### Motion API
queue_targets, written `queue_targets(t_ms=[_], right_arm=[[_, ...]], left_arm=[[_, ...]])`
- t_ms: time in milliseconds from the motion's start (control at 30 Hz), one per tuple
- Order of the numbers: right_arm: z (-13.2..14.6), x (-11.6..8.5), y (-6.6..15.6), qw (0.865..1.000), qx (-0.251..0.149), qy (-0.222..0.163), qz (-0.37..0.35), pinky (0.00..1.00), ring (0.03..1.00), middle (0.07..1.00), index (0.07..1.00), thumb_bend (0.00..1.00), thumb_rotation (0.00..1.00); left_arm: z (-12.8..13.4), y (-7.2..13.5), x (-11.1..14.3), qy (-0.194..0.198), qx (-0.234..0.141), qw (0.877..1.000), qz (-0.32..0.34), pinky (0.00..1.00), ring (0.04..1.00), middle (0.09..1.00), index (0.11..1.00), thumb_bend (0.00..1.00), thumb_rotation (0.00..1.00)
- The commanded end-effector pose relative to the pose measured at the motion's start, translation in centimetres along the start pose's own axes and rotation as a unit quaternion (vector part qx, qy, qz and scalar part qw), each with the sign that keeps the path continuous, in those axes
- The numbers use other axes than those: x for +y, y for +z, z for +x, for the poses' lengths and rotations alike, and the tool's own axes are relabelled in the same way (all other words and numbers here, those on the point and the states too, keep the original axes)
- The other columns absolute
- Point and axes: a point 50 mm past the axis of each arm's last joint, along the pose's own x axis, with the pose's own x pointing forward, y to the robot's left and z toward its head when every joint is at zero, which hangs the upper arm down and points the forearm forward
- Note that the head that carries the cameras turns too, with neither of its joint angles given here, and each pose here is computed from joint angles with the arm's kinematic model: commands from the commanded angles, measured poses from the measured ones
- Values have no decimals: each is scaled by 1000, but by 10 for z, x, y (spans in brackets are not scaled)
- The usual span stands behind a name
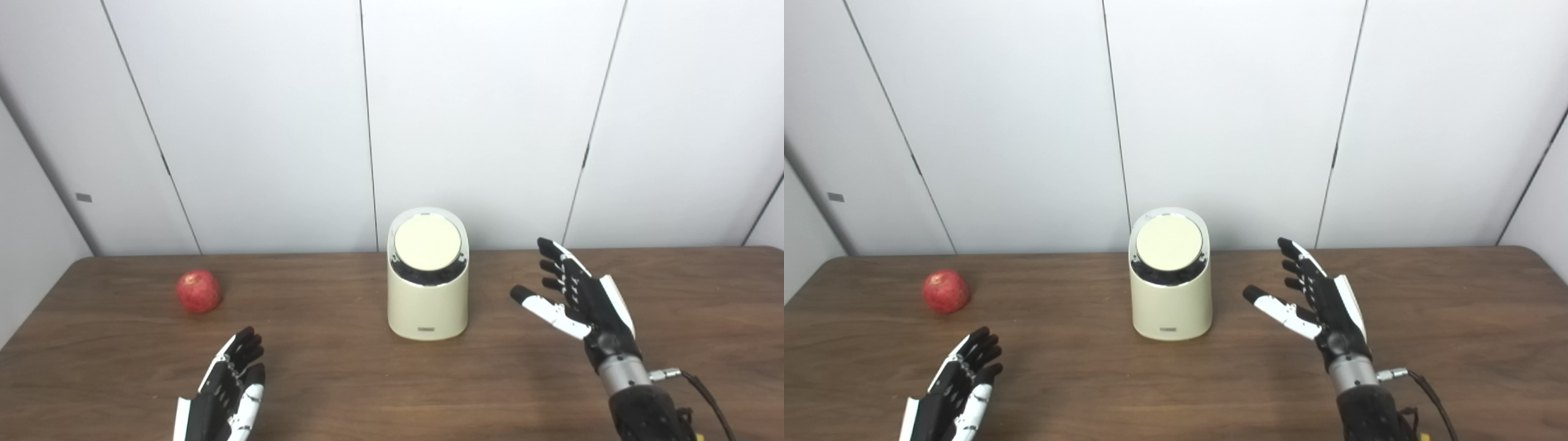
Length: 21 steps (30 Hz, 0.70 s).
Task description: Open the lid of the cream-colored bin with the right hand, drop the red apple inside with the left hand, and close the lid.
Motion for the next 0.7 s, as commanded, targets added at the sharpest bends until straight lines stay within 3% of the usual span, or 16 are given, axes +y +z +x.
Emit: queue_targets(t_ms=[0, 400, 667], right_arm=[[19, -2, 31, 998, -54, -12, -10, 817, 890, 918, 887, 894, 533], [72, 11, 73, 996, -80, 2, -43, 861, 914, 912, 903, 967, 443], [105, 24, 101, 987, -107, 40, -111, 768, 905, 915, 898, 907, 396]], left_arm=[[-25, -30, -2, 0, 62, 998, 1, 789, 834, 845, 881, 350, 488], [-27, -26, -6, -2, 65, 998, 5, 797, 836, 847, 878, 368, 492], [-26, -24, -11, 1, 73, 997, 10, 783, 837, 849, 879, 384, 527]])
